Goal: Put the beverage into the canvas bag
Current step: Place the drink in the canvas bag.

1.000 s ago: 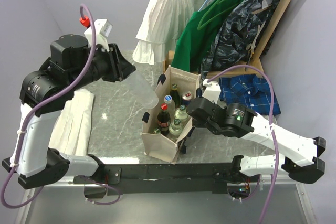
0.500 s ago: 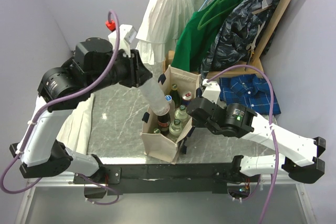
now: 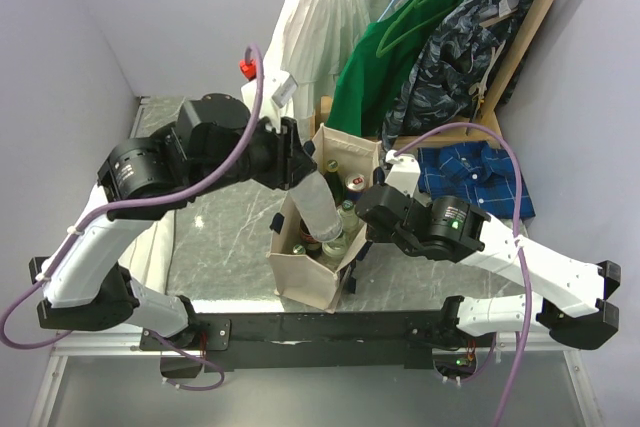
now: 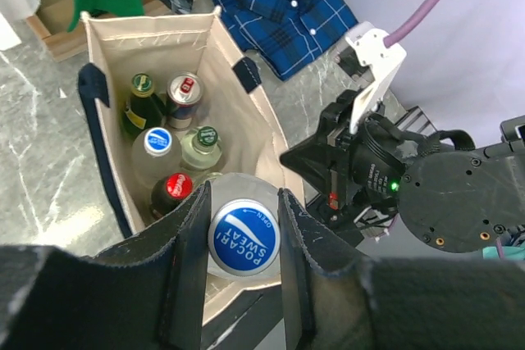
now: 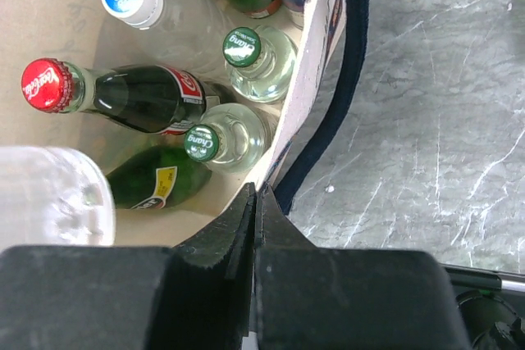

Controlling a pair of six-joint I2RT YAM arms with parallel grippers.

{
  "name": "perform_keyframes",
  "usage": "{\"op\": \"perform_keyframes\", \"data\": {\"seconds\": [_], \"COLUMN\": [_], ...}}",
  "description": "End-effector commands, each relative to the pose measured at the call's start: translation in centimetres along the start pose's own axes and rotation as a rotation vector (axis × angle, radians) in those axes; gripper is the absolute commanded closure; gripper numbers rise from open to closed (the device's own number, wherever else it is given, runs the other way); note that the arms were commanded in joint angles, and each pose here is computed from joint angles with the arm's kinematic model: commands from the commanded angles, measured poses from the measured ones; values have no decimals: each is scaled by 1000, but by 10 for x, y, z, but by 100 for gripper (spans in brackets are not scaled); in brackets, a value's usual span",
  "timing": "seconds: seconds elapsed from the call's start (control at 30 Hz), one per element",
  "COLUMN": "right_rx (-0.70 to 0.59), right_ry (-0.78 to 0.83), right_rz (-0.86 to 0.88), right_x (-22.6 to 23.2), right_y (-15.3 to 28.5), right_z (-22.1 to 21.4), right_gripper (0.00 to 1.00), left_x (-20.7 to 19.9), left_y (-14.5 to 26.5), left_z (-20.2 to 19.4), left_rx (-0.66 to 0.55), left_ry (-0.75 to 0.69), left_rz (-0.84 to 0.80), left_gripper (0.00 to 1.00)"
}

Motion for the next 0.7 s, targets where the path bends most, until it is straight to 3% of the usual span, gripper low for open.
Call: {"op": "perform_keyframes", "data": {"seconds": [0.0,0.67], "right_rx": [-88,-149], "right_ry": [-36,-46], "right_rz": [6,21], "right_x": [-3,-2], "right_y": [14,28], "right_z": [27,56], "right_gripper": [100,100], "left_x": [-29,-45], "left_y": [15,-4], "left_z": [29,-26], "left_rx": [-166,-51], "left_ry": [90,75], "left_rz": [-124,-115], "left_gripper": [99,99]}}
Point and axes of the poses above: each gripper's point midway between its finger pads, its own y axis back along the fingers, its own x axis along the line the jaws close on, z = x × y, the point moved 3 cm from there along y, back along the fingers, and after that the axes turned 13 degrees about y, right-handed, at the moved point
